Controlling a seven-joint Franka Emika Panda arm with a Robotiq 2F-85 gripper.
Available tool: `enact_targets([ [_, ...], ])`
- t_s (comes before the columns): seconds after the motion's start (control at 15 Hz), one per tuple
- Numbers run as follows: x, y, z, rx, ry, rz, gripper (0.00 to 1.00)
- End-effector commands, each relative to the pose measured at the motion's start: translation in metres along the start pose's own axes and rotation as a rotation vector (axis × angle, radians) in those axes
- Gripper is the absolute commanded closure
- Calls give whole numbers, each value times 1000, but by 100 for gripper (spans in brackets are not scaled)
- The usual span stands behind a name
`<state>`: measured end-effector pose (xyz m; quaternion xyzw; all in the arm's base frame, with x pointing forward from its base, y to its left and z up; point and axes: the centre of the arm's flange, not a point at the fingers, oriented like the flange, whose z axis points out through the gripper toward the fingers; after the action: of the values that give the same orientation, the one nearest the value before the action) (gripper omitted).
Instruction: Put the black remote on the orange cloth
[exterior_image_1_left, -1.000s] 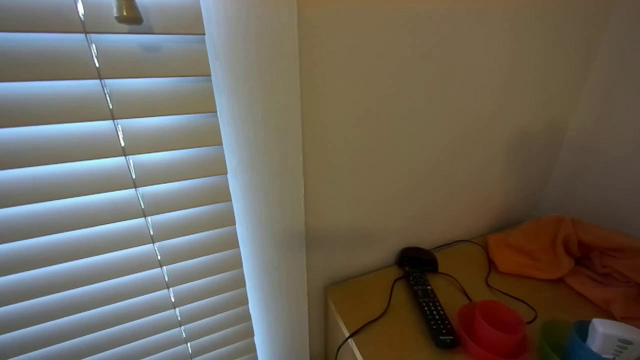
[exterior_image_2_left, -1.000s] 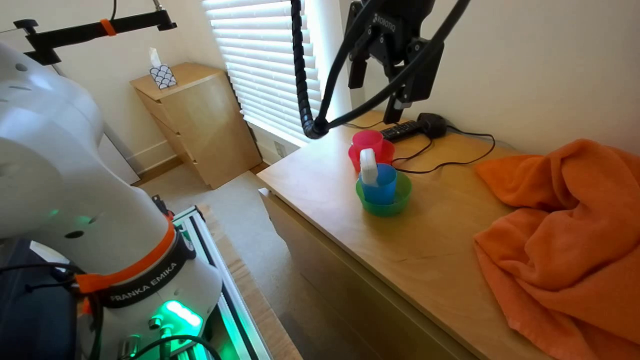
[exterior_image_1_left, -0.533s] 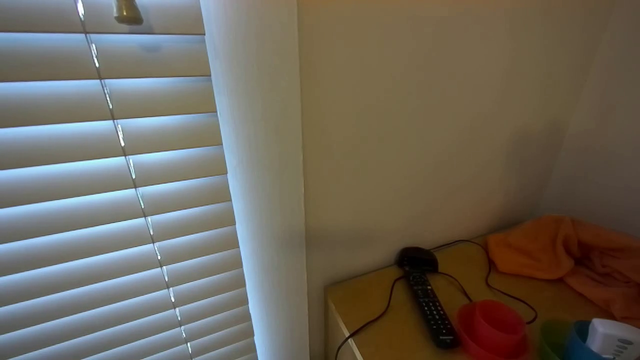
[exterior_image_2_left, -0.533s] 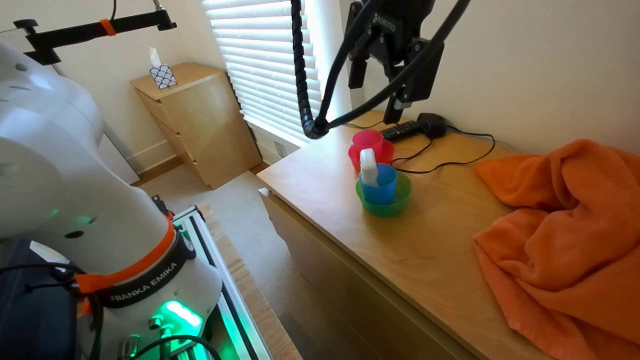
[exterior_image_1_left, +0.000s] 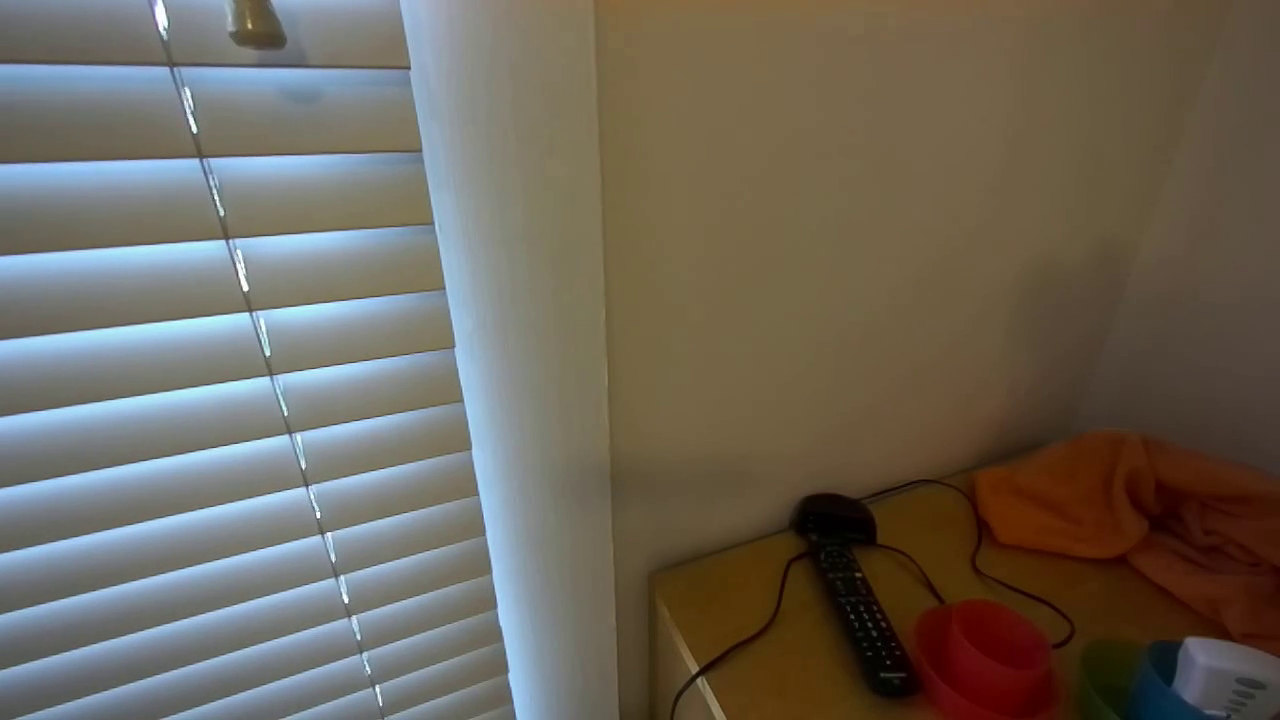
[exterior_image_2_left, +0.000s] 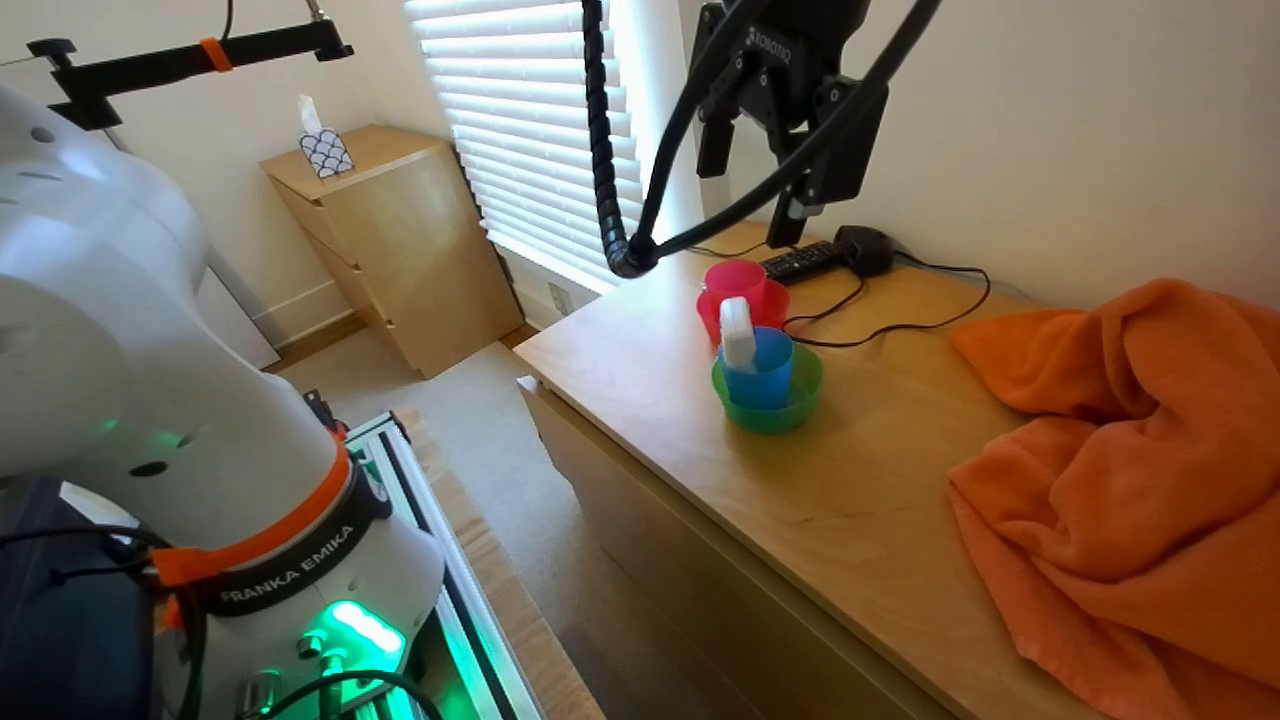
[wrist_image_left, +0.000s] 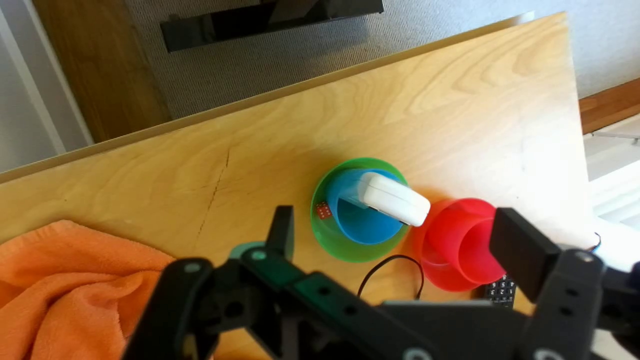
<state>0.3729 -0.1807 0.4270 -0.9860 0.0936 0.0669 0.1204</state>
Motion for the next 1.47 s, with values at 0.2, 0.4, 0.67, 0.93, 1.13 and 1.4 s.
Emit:
enact_targets([
  [0.2, 0, 0, 0, 0, 0, 0, 0],
  [0.4, 0, 0, 0, 0, 0, 0, 0],
  [0.67, 0, 0, 0, 0, 0, 0, 0],
  [0.93, 0, 0, 0, 0, 0, 0, 0],
  [1.13, 7, -25, 10, -63, 78, 82, 0],
  [1.4, 25, -93, 41, -147, 239, 177, 0],
])
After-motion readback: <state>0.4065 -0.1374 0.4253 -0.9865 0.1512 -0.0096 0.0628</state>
